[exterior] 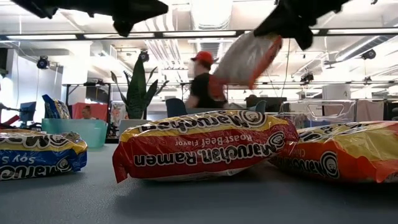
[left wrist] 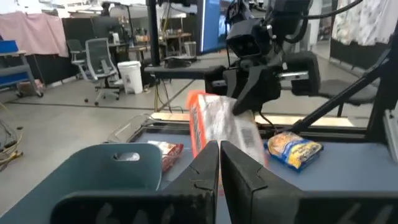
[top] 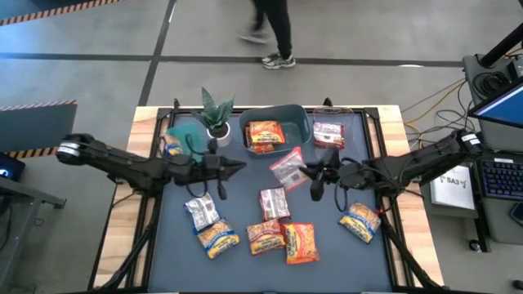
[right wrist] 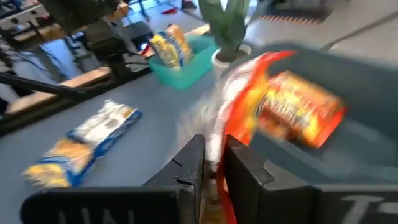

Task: Sort Maruchan noodles
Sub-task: Put the orange noodle pack into the blue bin

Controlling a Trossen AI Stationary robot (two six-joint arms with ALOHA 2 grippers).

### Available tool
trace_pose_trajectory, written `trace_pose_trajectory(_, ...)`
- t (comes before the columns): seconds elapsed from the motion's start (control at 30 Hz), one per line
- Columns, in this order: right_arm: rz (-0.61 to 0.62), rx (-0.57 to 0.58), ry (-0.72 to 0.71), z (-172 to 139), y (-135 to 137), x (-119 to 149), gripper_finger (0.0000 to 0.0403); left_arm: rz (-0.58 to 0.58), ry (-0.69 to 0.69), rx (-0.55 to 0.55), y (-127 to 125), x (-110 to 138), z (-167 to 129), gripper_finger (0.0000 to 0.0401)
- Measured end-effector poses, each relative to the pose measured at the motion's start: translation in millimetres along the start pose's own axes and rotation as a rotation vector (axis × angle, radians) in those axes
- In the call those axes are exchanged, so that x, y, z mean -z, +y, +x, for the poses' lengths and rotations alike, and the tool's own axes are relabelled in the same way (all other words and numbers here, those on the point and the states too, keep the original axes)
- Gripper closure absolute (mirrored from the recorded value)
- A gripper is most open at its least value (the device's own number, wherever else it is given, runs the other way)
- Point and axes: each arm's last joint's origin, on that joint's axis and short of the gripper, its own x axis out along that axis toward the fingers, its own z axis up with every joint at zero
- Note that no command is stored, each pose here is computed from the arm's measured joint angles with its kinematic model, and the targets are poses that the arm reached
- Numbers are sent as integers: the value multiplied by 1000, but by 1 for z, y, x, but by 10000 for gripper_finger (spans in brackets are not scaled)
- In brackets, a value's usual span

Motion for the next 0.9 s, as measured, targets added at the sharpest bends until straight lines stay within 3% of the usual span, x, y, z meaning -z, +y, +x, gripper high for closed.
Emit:
trace_pose_trajectory(0.2, -164, 125, -18, 24, 1, -22, 382, -21, -57, -1, 7, -3, -17, 401)
trace_pose_trajectory(0.33, -222, 159, 91, 38, -1, -32, 393, -25, -68, 0, 10, -2, -24, 401)
trace_pose_trajectory(0.53, -108, 244, 354, 36, -2, -43, 394, -44, -25, 6, 9, 11, -23, 401)
trace_pose_trajectory(0.7, 50, 331, 487, 28, 0, -21, 394, -65, 70, 6, 0, 30, -4, 401)
trace_pose_trajectory(0.9, 83, 323, 524, 34, -2, 38, 394, -26, 180, 4, -15, 50, 29, 401)
